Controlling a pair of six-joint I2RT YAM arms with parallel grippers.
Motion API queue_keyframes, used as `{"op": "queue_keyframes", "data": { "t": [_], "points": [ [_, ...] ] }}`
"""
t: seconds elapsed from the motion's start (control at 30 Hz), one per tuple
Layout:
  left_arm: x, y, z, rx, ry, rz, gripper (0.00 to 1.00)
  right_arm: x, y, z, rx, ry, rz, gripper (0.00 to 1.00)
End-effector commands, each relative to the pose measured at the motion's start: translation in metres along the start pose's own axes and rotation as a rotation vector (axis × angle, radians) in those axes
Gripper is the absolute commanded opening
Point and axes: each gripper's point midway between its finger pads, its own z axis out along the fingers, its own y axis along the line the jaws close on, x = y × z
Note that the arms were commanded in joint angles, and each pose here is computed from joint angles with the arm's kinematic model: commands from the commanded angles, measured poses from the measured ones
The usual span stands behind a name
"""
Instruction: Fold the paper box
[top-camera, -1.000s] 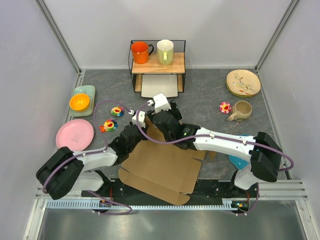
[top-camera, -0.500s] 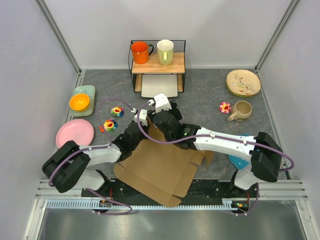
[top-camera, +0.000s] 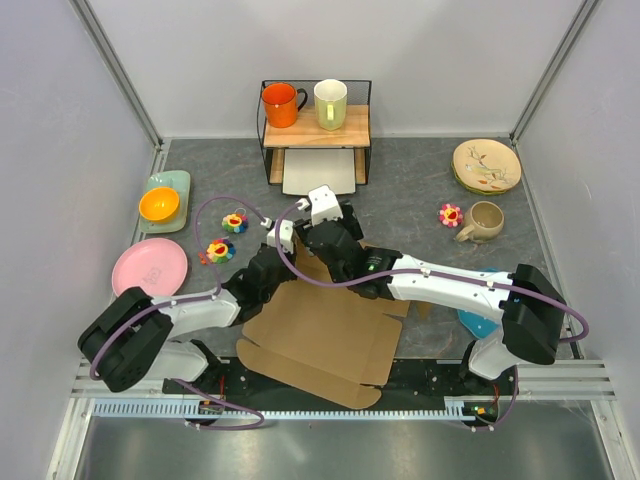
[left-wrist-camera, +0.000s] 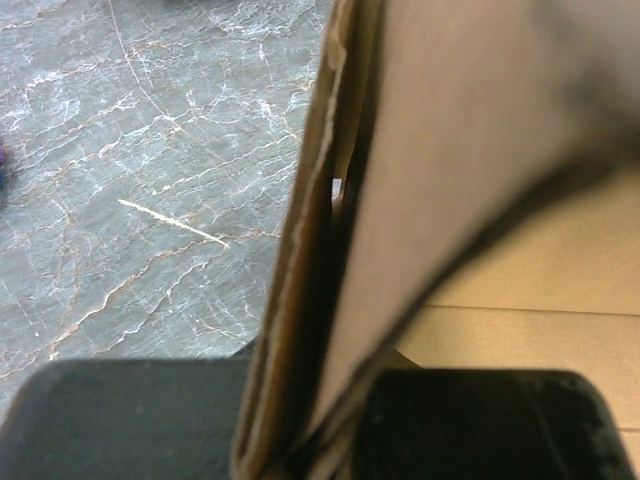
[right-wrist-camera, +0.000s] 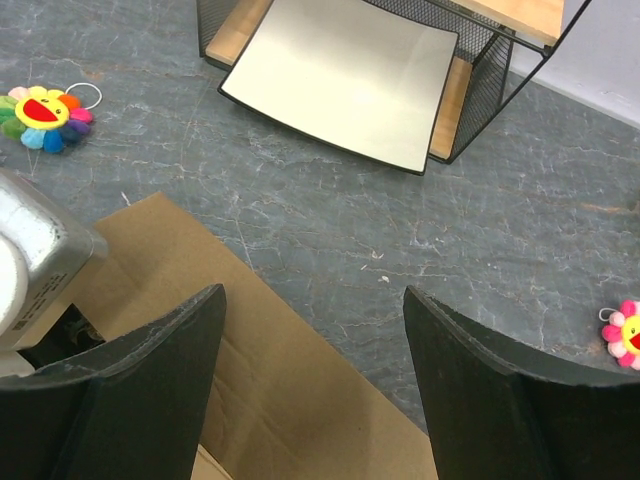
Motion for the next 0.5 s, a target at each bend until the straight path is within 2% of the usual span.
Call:
{"op": "queue_keyframes", "data": {
  "t": [0.0,0.03,0.1,0.2,0.3,0.47],
  "points": [
    [-0.003,0.012,-0.001,-0.074,0.031,0.008,0.08,0.021,0.013,-0.011,-0.081,0.067,-0.051,0.80],
    [0.005,0.013,-0.001,-0.083,0.070,0.024,0.24,0.019,0.013,-0.011,-0.083,0.065,-0.048,0.80],
    [0.004,0.017,0.001,-0.113,0.075,0.024,0.39,0.020,0.014,-0.011,-0.089,0.066,-0.052,0.80],
    [0.004,0.021,0.000,-0.141,0.067,-0.011,0.50,0.023,0.017,-0.010,-0.097,0.074,-0.052,0.80],
    [-0.003,0.018,-0.002,-0.130,0.050,-0.037,0.54,0.026,0.018,-0.009,-0.098,0.080,-0.060,0.80],
    [-0.022,0.015,-0.006,-0.114,0.006,-0.064,0.54,0.026,0.017,-0.009,-0.093,0.078,-0.069,0.80]
  ]
}}
